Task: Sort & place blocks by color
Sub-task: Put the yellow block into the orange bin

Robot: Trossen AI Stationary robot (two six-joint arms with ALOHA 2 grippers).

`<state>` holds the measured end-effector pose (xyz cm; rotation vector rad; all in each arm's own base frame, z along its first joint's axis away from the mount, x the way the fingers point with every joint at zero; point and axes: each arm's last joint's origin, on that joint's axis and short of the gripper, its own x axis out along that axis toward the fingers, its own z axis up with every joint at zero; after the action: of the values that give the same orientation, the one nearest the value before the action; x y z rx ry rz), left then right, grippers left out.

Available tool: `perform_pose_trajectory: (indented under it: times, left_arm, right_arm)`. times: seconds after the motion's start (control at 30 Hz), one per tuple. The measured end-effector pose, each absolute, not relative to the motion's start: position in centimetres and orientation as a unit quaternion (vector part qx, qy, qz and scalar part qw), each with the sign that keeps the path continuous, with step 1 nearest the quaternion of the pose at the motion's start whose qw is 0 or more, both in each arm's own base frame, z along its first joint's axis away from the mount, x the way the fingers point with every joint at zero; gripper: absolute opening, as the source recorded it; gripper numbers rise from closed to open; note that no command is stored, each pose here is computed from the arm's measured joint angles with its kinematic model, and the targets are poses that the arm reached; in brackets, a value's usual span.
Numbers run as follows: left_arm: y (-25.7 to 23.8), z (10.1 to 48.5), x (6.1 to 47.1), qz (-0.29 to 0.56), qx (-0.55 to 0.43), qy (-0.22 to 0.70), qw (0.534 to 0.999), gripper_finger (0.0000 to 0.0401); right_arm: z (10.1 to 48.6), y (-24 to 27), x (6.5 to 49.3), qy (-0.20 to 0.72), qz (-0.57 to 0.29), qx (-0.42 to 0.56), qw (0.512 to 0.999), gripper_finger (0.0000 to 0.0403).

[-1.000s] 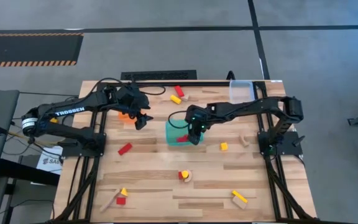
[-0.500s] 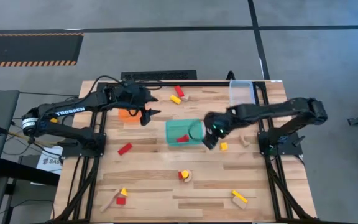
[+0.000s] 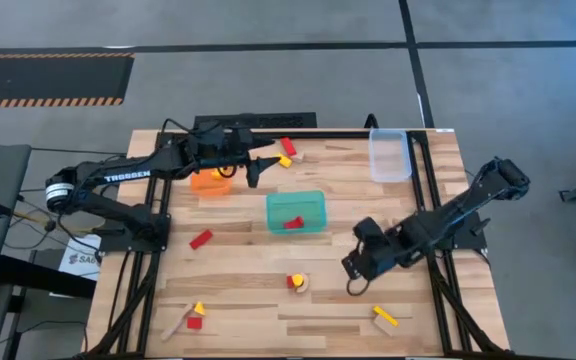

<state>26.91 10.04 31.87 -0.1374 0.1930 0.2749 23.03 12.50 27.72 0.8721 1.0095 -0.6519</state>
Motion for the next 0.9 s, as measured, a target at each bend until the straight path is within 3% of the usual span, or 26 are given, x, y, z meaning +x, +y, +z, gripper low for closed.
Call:
perform_pose_trajectory:
  times: [0.33,0.57,0.7,0.8,0.9]
  left_arm:
    - [8.6,33.5,26.6,0.115,-0.076,0.089,0.986,0.0254]
    - [6.4,31.9,24.2,0.115,-0.096,0.237,0.960,0.0254]
    - [4.7,30.6,22.5,0.129,-0.101,0.337,0.927,0.0254]
    - [3.6,29.5,21.5,0.149,-0.107,0.372,0.910,0.0254]
    - [2.6,28.4,21.0,0.158,-0.125,0.379,0.903,0.0254]
  right_arm:
    - [25.9,12.0,20.0,0.417,-0.328,0.387,0.754,0.0243]
    - [23.3,9.7,18.5,0.402,-0.316,0.436,0.740,0.0244]
    - [22.9,8.6,18.6,0.415,-0.331,0.418,0.737,0.0244]
    - [22.9,7.4,19.0,0.426,-0.333,0.400,0.740,0.0244]
    - [22.7,5.7,19.1,0.446,-0.362,0.407,0.710,0.0244]
